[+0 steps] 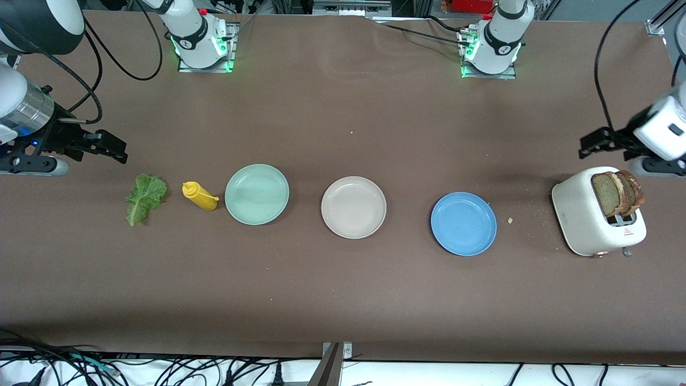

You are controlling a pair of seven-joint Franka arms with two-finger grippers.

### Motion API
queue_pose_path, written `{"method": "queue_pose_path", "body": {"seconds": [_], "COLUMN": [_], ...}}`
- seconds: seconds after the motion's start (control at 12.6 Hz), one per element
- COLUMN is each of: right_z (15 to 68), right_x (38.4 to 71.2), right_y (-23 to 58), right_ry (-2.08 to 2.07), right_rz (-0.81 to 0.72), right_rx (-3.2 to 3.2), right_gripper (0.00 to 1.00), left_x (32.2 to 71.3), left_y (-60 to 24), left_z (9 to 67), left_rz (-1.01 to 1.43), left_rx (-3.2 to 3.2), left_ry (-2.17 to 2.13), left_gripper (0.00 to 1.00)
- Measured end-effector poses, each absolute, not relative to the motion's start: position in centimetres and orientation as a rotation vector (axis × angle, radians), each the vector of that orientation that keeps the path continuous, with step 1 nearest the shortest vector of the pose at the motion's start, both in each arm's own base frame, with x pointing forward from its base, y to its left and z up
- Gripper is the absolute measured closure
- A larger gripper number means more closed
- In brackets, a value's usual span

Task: Make sandwich in beige plate with both arms
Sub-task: 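Lower the left gripper onto a bread slice in the toaster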

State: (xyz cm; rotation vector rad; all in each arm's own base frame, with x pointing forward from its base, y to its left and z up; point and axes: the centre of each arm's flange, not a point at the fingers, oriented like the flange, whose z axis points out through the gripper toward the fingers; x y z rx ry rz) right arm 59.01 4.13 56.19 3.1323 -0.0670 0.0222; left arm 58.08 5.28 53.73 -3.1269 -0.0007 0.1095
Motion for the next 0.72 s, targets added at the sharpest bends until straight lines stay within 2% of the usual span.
{"method": "queue_pose_path", "body": {"seconds": [0.4,0.72], "right_z": [56.2,56.0], "right_x": [59.0,59.1], "right_y": [4.1,4.1], "right_ry": [-0.068,-0.068], "right_rz": [0.022,0.017], "right_rx": [3.132,3.132], "right_gripper": [0.0,0.0], "left_x": [60.3,60.3], "left_y": [13.1,16.4], "left_z": [48.4,43.0], "left_rz": [0.063,0.082], "left_rx": [-3.13,-3.134], "left_ry": [0.006,-0.027], "left_gripper": [0.0,0.0]}}
